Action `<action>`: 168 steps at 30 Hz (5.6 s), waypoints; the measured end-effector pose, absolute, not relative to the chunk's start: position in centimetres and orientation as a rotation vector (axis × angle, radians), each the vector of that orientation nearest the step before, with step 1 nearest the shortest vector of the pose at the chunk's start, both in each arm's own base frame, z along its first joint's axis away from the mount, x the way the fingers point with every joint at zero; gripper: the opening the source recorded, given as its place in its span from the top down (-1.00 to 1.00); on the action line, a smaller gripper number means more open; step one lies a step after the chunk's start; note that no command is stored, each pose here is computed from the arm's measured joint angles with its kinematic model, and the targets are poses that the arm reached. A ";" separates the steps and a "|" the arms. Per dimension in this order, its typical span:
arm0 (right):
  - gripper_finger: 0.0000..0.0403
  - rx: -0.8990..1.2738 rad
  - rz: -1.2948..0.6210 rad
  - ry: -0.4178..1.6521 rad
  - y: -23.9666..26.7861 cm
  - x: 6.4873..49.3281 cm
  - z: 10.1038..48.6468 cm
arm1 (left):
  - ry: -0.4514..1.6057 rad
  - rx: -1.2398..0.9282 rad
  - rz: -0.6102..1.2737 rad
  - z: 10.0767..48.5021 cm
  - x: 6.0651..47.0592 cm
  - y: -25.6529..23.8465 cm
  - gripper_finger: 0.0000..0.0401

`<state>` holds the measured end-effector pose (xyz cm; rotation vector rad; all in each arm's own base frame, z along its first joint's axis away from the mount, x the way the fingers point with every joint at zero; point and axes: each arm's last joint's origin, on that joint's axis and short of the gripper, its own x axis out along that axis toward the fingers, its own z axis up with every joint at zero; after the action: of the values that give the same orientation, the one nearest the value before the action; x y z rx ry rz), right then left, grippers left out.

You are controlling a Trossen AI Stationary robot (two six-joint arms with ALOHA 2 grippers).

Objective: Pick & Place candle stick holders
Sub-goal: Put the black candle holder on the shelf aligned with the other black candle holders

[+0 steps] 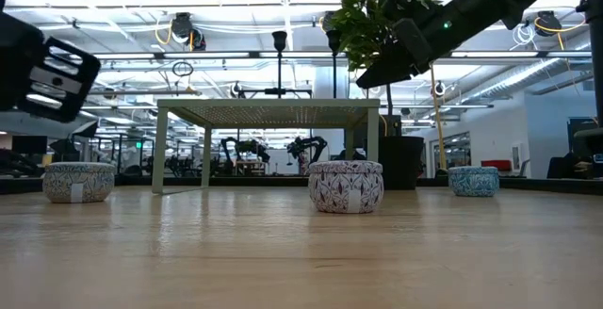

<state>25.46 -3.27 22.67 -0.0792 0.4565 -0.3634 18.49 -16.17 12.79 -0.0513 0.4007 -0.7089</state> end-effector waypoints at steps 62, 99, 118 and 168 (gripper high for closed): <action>-0.05 -0.071 -0.365 0.464 -3.3 25.4 22.6 | 0.297 0.021 -0.766 14.2 18.3 -18.1 0.47; -0.05 -0.083 -0.362 0.463 -3.3 25.4 22.6 | 0.229 0.163 -0.729 13.2 21.3 -18.9 0.88; -0.05 -0.080 -0.364 0.453 -3.3 25.5 22.7 | 0.046 0.058 -0.061 22.9 22.3 -8.6 0.91; -0.05 -0.085 -0.364 0.427 -3.2 24.7 20.8 | 0.345 -0.035 0.722 26.0 20.6 12.6 0.83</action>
<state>24.73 -3.20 20.81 -0.0850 0.4271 -0.3638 20.61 12.60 25.97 -0.0355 0.3446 0.7221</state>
